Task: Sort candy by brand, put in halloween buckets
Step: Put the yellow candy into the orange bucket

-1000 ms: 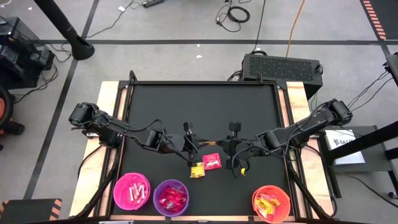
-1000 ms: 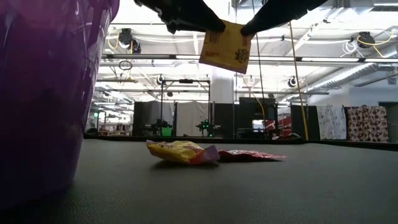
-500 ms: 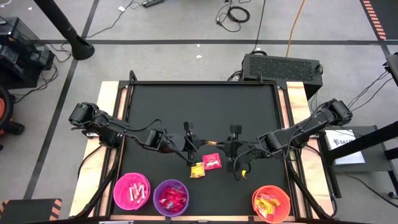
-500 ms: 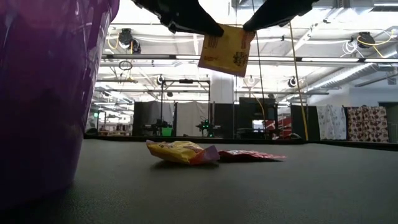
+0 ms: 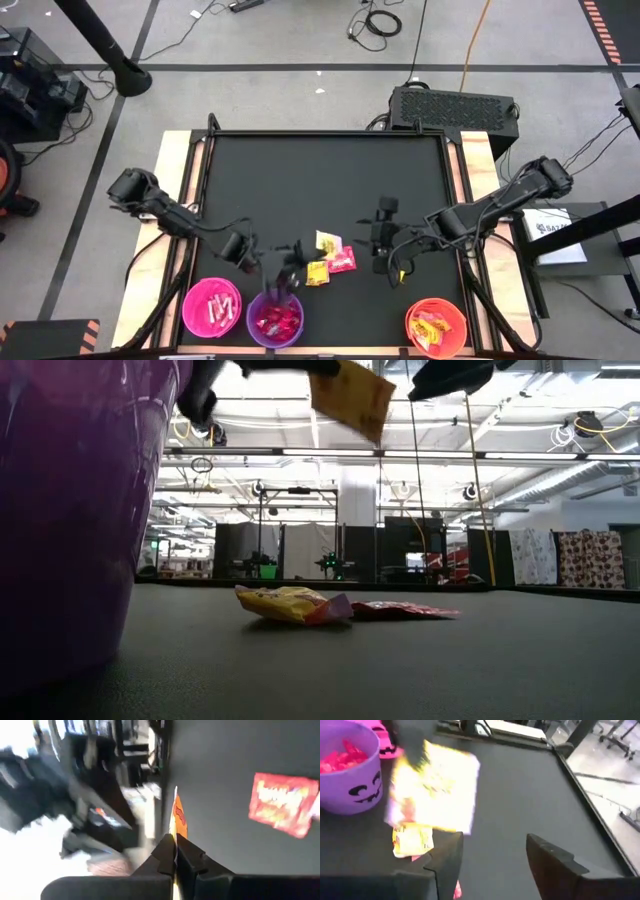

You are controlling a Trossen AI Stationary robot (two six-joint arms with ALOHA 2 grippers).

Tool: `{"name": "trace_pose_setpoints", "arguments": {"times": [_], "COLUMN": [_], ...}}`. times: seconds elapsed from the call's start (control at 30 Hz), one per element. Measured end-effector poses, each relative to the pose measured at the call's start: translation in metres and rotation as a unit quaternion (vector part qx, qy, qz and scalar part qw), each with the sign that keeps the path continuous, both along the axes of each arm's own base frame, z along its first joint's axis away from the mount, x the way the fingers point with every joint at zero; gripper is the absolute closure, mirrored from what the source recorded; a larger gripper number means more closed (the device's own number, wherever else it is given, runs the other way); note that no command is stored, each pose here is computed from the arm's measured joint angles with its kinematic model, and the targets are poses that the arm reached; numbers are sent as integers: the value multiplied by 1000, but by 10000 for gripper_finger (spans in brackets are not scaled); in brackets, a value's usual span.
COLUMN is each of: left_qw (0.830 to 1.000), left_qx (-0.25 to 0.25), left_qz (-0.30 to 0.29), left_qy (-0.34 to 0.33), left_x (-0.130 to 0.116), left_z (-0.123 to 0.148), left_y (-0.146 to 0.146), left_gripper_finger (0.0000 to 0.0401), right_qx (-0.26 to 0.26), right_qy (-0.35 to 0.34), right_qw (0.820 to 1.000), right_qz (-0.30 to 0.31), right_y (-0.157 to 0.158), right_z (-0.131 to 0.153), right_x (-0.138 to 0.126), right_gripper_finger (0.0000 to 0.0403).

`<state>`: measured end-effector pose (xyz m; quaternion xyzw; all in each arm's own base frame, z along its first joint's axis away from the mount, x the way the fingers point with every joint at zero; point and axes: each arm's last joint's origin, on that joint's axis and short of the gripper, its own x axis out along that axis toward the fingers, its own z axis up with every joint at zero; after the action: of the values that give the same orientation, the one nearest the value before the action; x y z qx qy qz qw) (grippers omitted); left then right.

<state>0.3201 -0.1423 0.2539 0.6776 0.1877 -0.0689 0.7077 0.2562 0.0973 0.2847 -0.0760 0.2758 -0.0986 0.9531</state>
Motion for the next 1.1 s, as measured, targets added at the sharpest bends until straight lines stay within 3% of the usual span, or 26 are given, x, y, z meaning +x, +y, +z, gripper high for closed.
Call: {"name": "trace_pose_setpoints", "arguments": {"times": [0.1, 0.3, 0.43, 0.7, 0.83, 0.93, 1.0, 1.03, 1.1], "left_qw": [995, 976, 967, 966, 972, 980, 986, 987, 974], "left_qx": [97, 208, 245, 247, 219, 172, 103, 45, -69], "left_qz": [-22, -25, -42, -44, -34, -13, 12, 31, 79], "left_qy": [-20, -63, -60, -67, -77, -101, -128, -151, -201], "left_x": [-7, -18, -22, -23, -21, -18, -15, -13, -9], "left_z": [6, 20, 20, 22, 23, 27, 30, 33, 39], "left_y": [-17, -40, -47, -48, -47, -43, -38, -36, -28], "left_gripper_finger": [400, 400, 400, 400, 400, 400, 400, 400, 400], "right_qx": [2, 11, 14, 15, 15, 16, 16, 16, 16], "right_qy": [19, 60, 57, 51, 50, 50, 50, 50, 49], "right_qw": [1000, 998, 998, 998, 998, 998, 998, 998, 998], "right_qz": [-7, -31, -33, -31, -31, -31, -30, -31, -30], "right_y": [-1, -4, -4, -4, -4, -4, -3, -3, -3], "right_z": [-3, -11, -11, -10, -10, -10, -10, -10, -10], "right_x": [-3, -9, -9, -8, -8, -8, -8, -8, -8], "right_gripper_finger": [191, 191, 191, 191, 191, 191, 191, 191, 191]}}
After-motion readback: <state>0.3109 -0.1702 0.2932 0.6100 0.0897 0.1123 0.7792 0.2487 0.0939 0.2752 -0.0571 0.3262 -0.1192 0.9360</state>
